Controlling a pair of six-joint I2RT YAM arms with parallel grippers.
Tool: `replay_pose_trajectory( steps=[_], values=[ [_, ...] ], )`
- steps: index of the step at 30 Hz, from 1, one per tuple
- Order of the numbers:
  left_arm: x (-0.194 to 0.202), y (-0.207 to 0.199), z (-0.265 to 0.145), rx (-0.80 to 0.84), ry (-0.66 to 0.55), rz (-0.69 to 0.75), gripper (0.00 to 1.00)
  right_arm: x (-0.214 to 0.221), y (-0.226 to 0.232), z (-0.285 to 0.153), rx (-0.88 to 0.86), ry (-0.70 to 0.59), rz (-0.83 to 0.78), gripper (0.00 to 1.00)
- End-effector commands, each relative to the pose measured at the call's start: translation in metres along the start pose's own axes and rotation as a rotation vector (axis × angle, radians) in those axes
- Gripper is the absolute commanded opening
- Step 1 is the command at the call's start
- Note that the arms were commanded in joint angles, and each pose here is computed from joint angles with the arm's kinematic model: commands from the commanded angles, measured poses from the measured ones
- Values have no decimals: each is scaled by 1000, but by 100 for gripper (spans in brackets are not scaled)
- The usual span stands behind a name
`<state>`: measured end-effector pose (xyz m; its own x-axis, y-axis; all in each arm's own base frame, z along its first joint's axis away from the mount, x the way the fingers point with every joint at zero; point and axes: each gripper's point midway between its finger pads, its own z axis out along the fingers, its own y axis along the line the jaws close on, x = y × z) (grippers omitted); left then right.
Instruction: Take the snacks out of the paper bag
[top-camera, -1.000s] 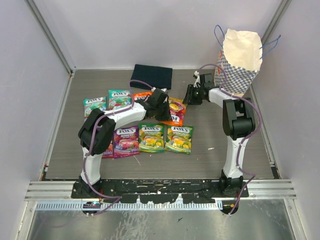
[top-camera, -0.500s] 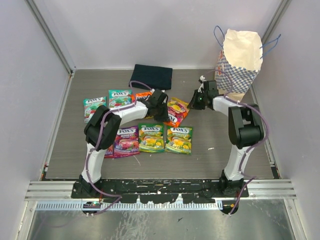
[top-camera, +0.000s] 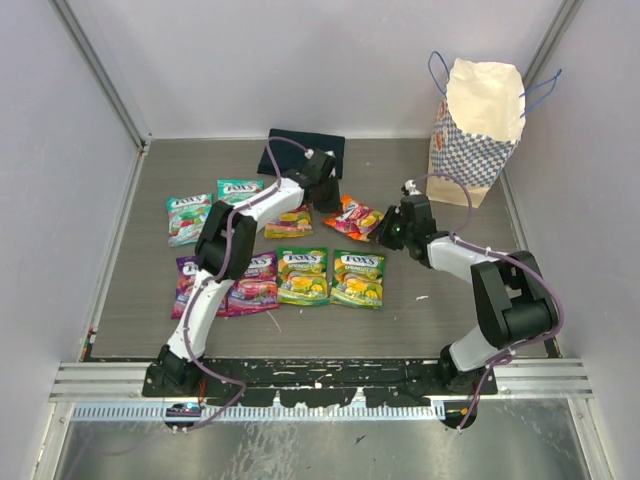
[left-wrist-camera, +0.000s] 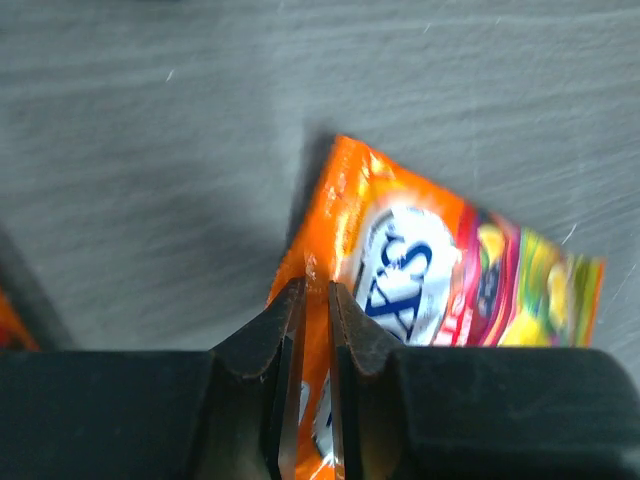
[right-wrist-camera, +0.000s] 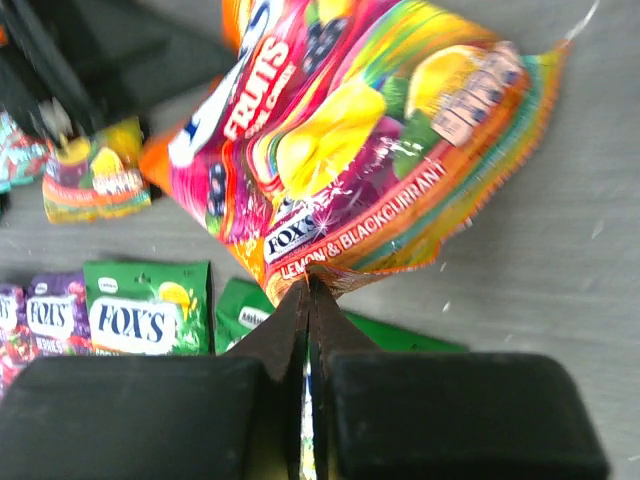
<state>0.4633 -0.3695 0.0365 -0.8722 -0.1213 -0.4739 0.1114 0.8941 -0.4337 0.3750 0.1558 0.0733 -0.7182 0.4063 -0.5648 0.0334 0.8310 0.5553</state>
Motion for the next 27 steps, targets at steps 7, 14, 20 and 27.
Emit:
replay_pose_trajectory(
  steps=[7, 14, 20, 27],
  values=[
    [-46, -18, 9, 25, -58, 56, 19, 27, 63, -12, -175, -47, -64, 57],
    [-100, -29, -63, 15, -214, 185, 45, -5, 87, -46, -125, -79, -298, 87],
    [-110, -37, -136, 42, -341, 191, 69, -29, 69, -65, -45, -94, -340, 95],
    [-54, -30, -120, 83, -256, 97, 52, -58, 19, -30, -7, -70, -241, 79]
  ],
)
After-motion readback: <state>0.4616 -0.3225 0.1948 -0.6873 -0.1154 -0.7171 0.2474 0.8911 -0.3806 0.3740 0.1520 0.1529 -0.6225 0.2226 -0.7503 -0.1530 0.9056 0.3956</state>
